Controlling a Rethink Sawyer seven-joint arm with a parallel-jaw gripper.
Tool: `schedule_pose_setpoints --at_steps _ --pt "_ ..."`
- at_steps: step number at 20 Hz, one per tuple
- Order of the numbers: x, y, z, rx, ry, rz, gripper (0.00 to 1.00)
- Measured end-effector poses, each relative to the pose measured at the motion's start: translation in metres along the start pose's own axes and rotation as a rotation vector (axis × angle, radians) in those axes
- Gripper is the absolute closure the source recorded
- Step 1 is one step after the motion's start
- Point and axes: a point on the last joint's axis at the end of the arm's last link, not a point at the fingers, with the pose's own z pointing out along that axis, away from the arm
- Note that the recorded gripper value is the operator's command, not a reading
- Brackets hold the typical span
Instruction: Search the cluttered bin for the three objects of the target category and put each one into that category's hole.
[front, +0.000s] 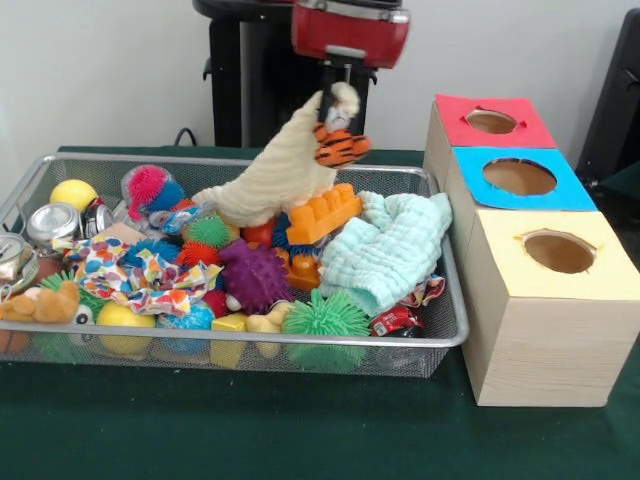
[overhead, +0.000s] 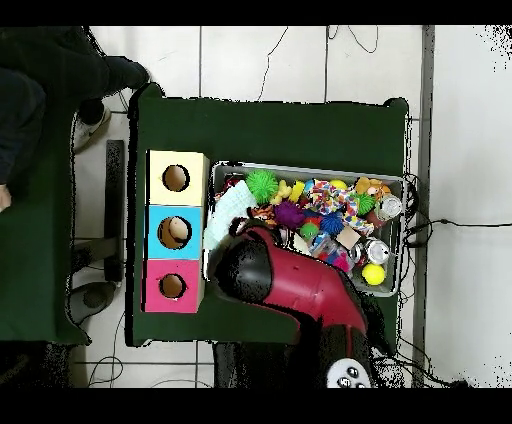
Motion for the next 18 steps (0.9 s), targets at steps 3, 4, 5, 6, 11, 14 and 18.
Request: schedule_pose_setpoints --at_steps 3,4,5,6,11,14,18 --pt "0.005 -0.020 0.009 0.005 0.008 0.037 1.00" --pt "0.007 -0.026 0.013 0.008 0.008 0.047 1.00" --pt "0.011 -0.036 0.023 0.015 0.004 0.064 1.00" --pt "0.013 -0.040 0.029 0.019 0.000 0.071 1.00" --pt "0.018 -0.044 0.055 0.033 -0.036 0.076 1.00" --pt "0.025 -0.040 0.074 0.037 -0.043 0.066 1.00" --pt "0.040 -0.033 0.099 0.036 -0.006 0.053 1.00"
